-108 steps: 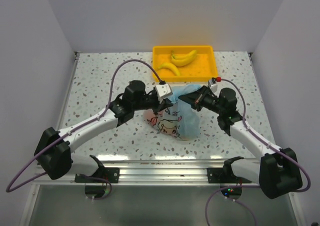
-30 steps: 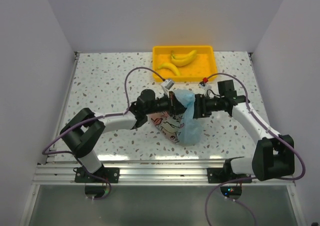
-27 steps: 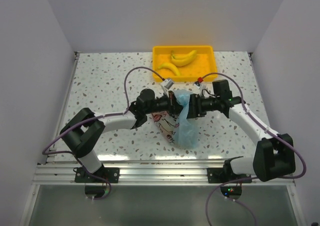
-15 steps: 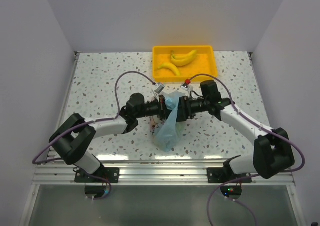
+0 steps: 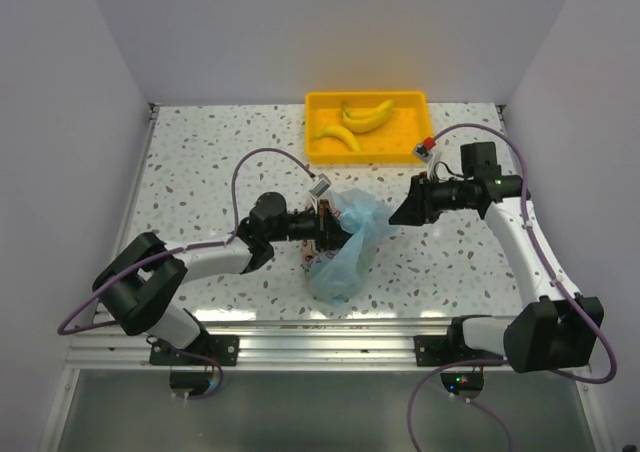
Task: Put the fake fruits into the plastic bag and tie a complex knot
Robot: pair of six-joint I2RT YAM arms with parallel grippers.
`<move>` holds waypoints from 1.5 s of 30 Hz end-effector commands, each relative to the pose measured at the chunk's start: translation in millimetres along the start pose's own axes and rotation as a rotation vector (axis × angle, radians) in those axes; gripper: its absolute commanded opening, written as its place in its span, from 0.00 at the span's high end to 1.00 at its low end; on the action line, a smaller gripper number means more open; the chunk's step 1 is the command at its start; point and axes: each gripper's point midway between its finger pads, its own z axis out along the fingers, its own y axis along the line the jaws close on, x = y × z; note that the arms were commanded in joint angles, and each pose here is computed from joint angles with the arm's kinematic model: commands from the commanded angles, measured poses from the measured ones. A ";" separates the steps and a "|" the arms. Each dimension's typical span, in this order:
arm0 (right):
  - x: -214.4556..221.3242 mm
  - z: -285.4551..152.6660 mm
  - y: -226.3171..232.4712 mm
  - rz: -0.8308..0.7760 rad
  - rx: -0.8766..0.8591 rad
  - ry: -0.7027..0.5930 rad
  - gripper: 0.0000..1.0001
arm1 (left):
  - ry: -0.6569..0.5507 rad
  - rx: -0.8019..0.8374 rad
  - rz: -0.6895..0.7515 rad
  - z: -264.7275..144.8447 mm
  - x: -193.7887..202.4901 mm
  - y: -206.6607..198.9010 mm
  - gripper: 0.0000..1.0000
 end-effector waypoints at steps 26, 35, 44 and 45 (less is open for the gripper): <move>17.1 46.5 22.3 -0.010 -0.168 0.020 0.54 | -0.018 0.015 0.046 9.1 -15.0 2.6 1.00; 19.6 60.6 33.8 0.019 -0.226 0.069 0.27 | -0.018 0.067 -0.022 13.9 -12.9 -0.3 1.00; 2.5 89.7 33.5 0.075 -0.257 0.034 0.21 | -0.037 0.266 -0.052 15.6 -10.0 -40.4 1.00; -3.4 91.6 37.2 0.077 -0.266 0.017 0.20 | -0.041 0.265 -0.054 16.3 -11.0 -40.7 1.00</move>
